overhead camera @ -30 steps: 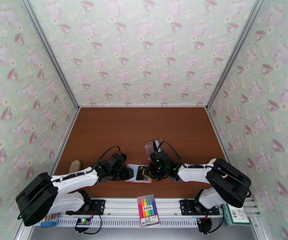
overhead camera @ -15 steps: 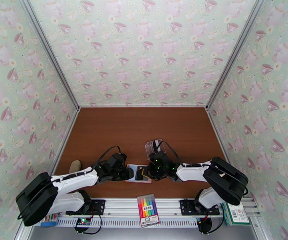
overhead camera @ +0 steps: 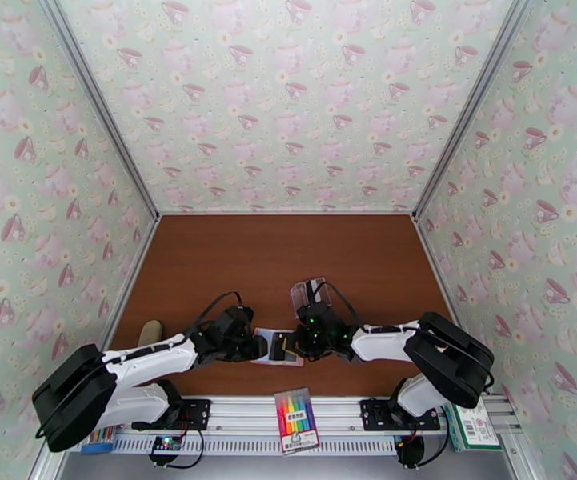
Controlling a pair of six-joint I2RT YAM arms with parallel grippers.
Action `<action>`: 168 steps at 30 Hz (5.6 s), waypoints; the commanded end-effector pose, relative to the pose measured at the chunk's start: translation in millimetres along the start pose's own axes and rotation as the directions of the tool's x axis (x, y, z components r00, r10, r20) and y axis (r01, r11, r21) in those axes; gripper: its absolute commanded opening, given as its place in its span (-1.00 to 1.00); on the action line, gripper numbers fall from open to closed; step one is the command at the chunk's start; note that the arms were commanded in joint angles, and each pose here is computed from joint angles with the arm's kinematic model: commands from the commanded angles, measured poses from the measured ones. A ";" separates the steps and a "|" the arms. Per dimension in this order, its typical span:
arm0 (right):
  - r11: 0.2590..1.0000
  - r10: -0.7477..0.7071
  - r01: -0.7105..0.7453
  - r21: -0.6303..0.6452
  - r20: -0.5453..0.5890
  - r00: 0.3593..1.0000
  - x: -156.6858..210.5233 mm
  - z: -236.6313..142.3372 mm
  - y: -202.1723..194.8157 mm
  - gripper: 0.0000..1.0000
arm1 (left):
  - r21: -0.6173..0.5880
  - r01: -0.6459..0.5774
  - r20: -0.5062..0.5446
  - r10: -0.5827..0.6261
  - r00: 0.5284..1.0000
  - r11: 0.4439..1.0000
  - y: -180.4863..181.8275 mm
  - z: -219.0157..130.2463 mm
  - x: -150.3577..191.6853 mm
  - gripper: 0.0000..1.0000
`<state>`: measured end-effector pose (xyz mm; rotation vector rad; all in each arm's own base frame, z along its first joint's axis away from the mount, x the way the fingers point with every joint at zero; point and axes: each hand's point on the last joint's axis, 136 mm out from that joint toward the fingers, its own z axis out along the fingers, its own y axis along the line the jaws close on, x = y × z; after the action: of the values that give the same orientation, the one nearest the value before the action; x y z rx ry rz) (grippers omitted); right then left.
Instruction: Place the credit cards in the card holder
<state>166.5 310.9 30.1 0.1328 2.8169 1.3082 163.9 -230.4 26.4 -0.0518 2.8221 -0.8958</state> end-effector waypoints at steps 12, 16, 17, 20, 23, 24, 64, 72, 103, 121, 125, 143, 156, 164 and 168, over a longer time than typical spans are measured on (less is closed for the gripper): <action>0.978 -0.036 0.035 0.204 0.001 0.999 -0.8 -2.5 -21.7 -0.41 | -0.041 -0.004 -0.015 0.004 1.000 0.999 8.7 5.2 4.4 0.01; 0.971 -0.054 0.052 0.235 0.001 0.999 -2.2 -1.3 -19.5 -0.41 | -0.040 -0.007 -0.016 0.006 1.000 0.999 7.9 5.7 4.2 0.01; 0.969 -0.056 0.054 0.240 0.001 0.998 -2.9 -0.5 -18.6 -0.41 | -0.038 -0.008 -0.016 0.007 1.000 0.999 7.0 5.7 3.5 0.01; 0.965 -0.063 0.062 0.254 -0.002 0.998 -4.1 3.2 -16.8 -0.42 | -0.040 -0.009 -0.020 0.008 1.000 0.999 6.9 6.6 3.8 0.01; 0.958 -0.071 0.069 0.277 -0.003 0.997 -5.8 6.5 -16.4 -0.43 | -0.039 -0.009 -0.023 0.008 1.000 0.999 7.2 7.3 4.4 0.01; 0.956 -0.074 0.071 0.285 -0.003 0.997 -5.9 7.2 -16.5 -0.44 | -0.038 -0.009 -0.022 0.008 1.000 0.999 7.4 7.4 4.2 0.01; 0.938 -0.162 0.156 0.309 -0.008 0.987 -8.3 18.3 11.5 -0.41 | -0.032 -0.005 -0.017 0.005 1.000 0.999 8.7 6.3 6.0 0.01; 0.926 -0.179 0.163 0.341 0.016 0.984 -11.7 8.6 9.9 -0.43 | -0.036 -0.005 -0.017 0.005 1.000 0.999 9.6 6.3 6.4 0.01; 0.921 -0.185 0.169 0.350 0.011 0.983 -16.0 15.8 13.2 -0.63 | -0.030 -0.015 -0.020 0.014 1.000 0.999 5.1 4.4 4.6 0.01; 0.920 -0.200 0.174 0.350 0.041 0.979 -15.7 4.6 18.4 -0.49 | -0.029 -0.013 -0.017 0.013 1.000 0.999 6.8 4.9 5.7 0.01; 0.914 -0.198 0.168 0.370 0.044 0.979 -16.0 4.0 12.4 -0.52 | -0.029 -0.013 -0.016 0.013 1.000 0.999 7.0 4.7 5.6 0.01; 0.905 -0.191 0.169 0.389 0.018 0.981 -14.8 16.2 4.4 -0.59 | -0.028 -0.012 -0.018 0.012 1.000 1.000 7.0 5.6 5.9 0.01; 0.912 -0.204 0.189 0.364 0.003 0.979 -11.7 25.9 17.6 -0.70 | -0.023 -0.011 -0.018 0.011 1.000 1.000 6.9 6.0 6.3 0.01; 0.920 -0.209 0.197 0.338 -0.001 0.978 -10.8 29.4 26.2 -0.70 | -0.022 -0.013 -0.019 0.013 1.000 1.000 5.6 5.6 5.9 0.01; 0.921 -0.212 0.200 0.335 0.000 0.977 -10.3 27.7 28.0 -0.70 | -0.022 -0.015 -0.019 0.015 1.000 1.000 4.5 5.3 5.2 0.01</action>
<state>181.9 334.4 24.8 -0.0877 2.9158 0.7147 165.7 -235.2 27.7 -0.0369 2.8122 -0.9057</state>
